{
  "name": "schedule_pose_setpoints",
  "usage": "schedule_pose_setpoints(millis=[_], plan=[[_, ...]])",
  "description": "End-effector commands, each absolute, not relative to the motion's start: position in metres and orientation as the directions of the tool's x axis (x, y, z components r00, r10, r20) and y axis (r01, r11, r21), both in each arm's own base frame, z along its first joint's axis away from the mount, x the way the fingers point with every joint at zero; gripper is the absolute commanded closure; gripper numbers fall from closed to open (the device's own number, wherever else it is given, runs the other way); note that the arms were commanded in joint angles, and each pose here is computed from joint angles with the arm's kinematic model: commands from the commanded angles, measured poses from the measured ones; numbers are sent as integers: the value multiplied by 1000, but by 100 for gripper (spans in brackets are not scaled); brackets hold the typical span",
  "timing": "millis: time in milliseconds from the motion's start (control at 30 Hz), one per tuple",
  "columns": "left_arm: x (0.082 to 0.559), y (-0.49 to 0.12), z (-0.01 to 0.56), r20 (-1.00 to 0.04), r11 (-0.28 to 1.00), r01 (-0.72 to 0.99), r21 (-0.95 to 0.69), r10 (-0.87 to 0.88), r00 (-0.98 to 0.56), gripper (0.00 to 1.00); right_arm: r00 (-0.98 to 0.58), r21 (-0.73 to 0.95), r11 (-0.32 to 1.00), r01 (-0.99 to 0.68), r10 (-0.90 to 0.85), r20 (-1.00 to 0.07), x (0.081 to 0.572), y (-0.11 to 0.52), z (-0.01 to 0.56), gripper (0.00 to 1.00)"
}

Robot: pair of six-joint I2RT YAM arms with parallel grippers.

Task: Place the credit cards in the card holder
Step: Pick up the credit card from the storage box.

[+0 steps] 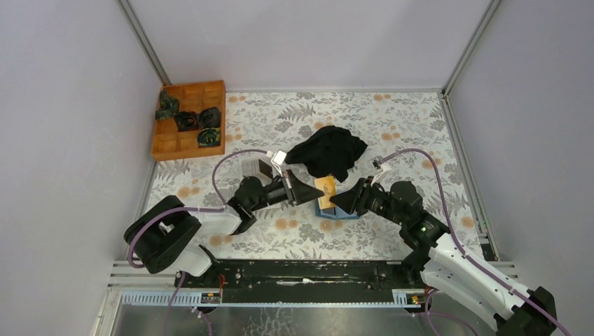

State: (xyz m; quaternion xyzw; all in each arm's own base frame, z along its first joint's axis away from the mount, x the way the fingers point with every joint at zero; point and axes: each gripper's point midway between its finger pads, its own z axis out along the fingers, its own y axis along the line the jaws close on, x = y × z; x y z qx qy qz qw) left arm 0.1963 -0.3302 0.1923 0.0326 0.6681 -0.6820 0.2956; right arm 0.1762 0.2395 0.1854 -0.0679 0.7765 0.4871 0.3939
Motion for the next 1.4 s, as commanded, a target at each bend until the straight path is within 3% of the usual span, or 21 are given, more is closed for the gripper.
schedule_pose_setpoints(millis=[0,200,600,1367], plan=[[217,-343,164,-502,301,414,-859,-332,-799,100,-584,629,630,-456,321,-745,194,218,196,58],[232,-359,120,-452,479,282,-831,-286,-845,100,-562,593,720,-362,340,-754,204,197,181,64],[243,-362,53,-428,668,209,-714,-181,-885,100,-584,537,809,-240,322,-745,214,181,145,86],[241,-357,24,-370,708,135,-693,-189,-909,100,-692,454,882,-124,251,-677,219,178,68,96]])
